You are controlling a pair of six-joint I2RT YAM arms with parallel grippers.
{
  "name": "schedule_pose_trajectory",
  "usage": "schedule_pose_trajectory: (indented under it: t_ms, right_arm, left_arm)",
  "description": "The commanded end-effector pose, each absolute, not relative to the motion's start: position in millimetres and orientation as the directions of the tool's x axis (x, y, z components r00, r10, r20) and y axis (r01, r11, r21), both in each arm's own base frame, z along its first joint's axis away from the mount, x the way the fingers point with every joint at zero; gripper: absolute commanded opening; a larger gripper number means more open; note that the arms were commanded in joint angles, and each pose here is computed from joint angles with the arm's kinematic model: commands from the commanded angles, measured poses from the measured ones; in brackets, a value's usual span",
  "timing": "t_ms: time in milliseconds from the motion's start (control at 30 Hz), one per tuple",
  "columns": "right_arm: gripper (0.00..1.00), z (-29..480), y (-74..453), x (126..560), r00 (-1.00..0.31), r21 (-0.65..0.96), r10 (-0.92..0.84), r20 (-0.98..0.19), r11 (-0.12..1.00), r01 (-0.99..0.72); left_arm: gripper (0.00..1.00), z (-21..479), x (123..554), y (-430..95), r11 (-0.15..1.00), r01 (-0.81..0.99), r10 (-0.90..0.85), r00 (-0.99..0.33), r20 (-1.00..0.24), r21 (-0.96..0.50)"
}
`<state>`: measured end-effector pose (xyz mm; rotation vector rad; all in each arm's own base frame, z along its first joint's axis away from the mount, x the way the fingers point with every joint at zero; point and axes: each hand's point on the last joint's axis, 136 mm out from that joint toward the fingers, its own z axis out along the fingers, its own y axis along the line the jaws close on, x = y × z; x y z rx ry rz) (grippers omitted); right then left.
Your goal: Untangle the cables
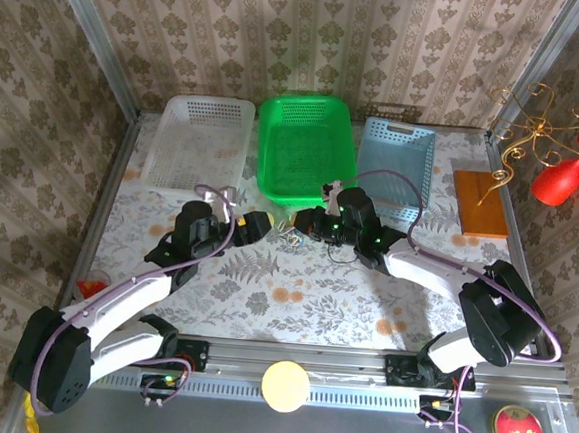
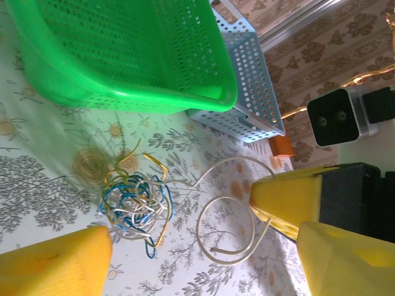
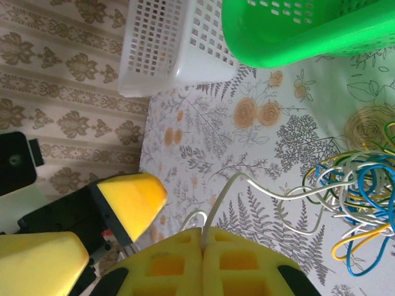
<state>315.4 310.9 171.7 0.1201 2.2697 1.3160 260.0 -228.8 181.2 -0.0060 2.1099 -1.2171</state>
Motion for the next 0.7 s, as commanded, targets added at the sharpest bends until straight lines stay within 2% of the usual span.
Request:
schedule_pose_trajectory:
  t_ms: [0,333,533,667]
  right_arm:
    - [0.0,182.3,313.9,315.1,-0.863,0.86,0.323,-0.388,0.464,-0.213]
    - [0.0,202.1,309.0,308.4,-0.838,0.864,0.297,-0.457,0.37,-0.34]
    - [0.0,208.1,310.9,307.1,-0.836,0.865,0.286,-0.469,0.341,-0.369]
    - [0.0,207.9,311.6,307.8,-0.838,0.868,0.285,-0.465,0.335,-0.368]
  left_arm:
    - [0.75,199.0,258.3,-238.9,0.501,0.361,-0.335,-0.757,-0.561,-0.787]
    - [0.53,193.2,255.0,-244.7,0.532,0.374,-0.292,-0.761,-0.579,-0.76]
    - [0.45,189.0,253.1,-248.7,0.53,0.381,-0.274,-0.769,-0.578,-0.758]
    - [0.44,185.2,254.0,-252.3,0.524,0.38,-0.265,-0.777,-0.57,-0.762]
